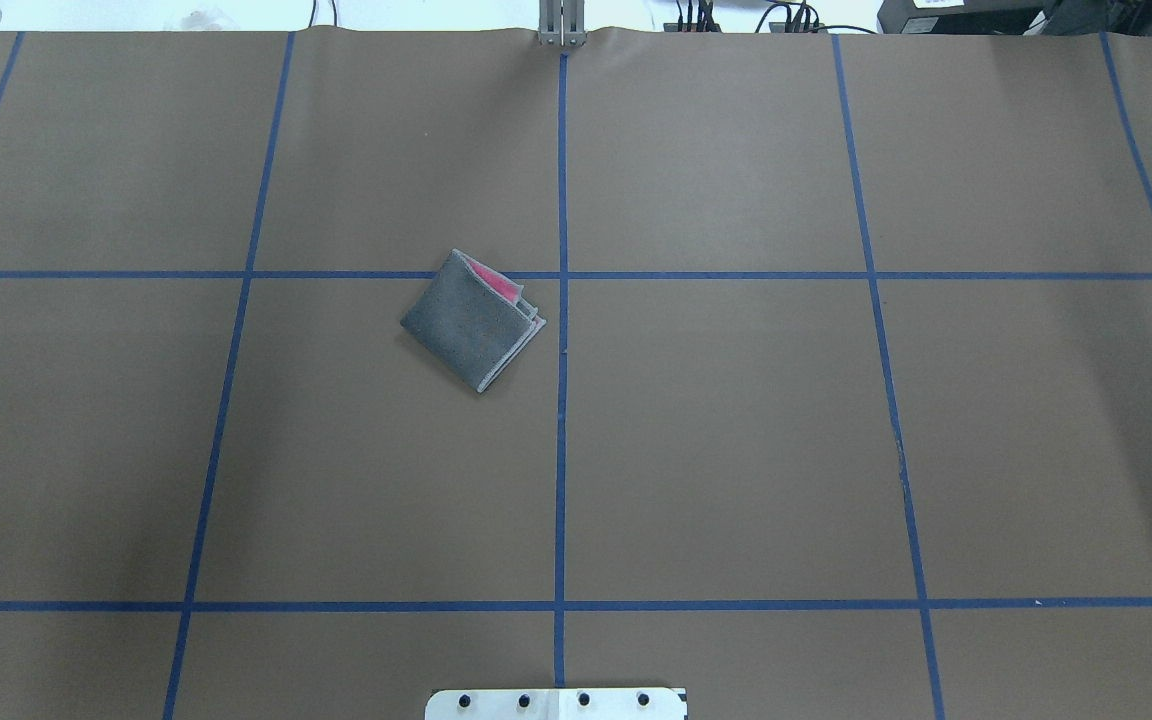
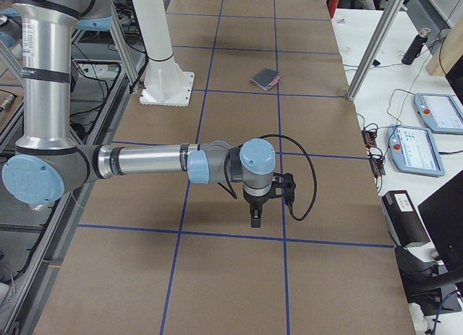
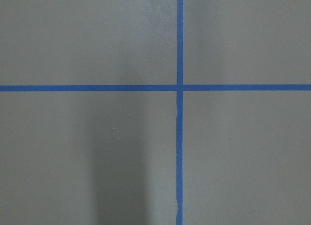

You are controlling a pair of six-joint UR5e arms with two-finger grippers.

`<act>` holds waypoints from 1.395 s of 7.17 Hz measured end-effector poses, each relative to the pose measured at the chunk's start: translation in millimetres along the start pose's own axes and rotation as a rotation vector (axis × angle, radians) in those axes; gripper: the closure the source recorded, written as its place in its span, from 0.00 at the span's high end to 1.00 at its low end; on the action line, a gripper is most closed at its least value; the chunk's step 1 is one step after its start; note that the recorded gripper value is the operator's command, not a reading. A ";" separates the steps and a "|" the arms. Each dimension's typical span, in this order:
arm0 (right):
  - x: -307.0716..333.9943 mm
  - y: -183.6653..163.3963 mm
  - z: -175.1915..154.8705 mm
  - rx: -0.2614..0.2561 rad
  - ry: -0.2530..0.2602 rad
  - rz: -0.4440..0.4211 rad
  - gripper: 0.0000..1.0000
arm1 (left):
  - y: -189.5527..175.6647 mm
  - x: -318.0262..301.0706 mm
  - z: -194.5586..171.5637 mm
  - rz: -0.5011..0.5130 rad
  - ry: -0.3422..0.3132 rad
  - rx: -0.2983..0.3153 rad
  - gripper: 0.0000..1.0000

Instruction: Fold towel twice with both arms

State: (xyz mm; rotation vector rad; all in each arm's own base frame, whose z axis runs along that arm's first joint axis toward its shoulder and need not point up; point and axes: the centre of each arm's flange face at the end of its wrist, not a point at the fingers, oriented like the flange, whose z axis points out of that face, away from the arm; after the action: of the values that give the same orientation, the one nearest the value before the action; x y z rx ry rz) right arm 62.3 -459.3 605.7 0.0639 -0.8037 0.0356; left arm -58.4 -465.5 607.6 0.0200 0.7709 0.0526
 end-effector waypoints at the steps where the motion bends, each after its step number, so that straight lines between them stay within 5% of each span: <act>1: -0.3 0.0 0.4 -0.001 0.000 -0.001 1.00 | -0.1 0.1 -0.1 0.000 0.000 0.000 1.00; 10: -1.5 -3.1 -1.1 0.004 -0.001 -0.008 1.00 | -1.8 -4.1 3.0 0.003 -0.011 -0.006 1.00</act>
State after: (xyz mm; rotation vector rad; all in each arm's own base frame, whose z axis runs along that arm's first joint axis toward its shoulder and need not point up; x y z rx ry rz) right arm 62.2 -462.4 603.7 0.0712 -0.8046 0.0300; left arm -59.2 -467.5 612.5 0.0160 0.7598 0.0572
